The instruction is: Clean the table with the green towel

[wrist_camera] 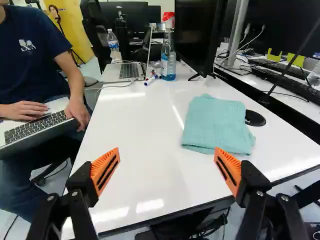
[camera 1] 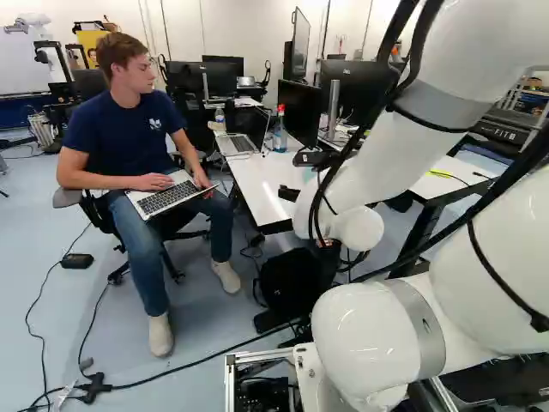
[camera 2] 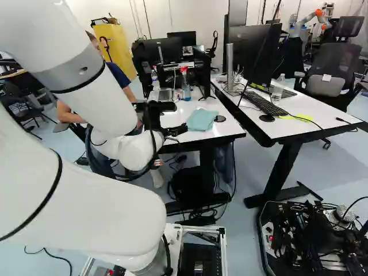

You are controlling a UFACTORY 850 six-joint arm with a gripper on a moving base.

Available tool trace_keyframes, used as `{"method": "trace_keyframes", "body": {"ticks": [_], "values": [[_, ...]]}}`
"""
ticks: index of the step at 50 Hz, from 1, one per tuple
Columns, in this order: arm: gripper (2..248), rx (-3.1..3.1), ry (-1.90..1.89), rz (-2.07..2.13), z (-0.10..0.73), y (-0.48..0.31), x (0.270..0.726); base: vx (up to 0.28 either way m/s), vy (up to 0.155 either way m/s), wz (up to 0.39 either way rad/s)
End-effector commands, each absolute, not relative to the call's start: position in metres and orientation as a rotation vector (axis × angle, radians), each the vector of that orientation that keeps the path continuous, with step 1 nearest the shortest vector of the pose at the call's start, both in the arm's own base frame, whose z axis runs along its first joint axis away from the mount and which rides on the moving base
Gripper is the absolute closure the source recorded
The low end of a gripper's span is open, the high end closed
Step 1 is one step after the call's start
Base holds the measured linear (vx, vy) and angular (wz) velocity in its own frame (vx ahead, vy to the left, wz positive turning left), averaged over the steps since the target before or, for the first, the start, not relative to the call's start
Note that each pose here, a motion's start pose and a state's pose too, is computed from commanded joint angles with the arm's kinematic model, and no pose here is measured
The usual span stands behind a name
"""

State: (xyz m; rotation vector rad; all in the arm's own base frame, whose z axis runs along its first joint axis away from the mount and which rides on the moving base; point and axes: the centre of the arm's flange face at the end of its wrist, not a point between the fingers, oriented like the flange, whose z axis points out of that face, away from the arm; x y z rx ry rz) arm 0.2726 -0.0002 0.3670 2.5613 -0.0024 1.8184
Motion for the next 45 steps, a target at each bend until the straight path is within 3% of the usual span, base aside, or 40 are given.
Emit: {"method": "trace_keyframes", "body": {"ticks": [45], "values": [[3,2.558,0.0,1.824,0.3656,0.0,0.2703,0.0,0.0,0.0]]}}
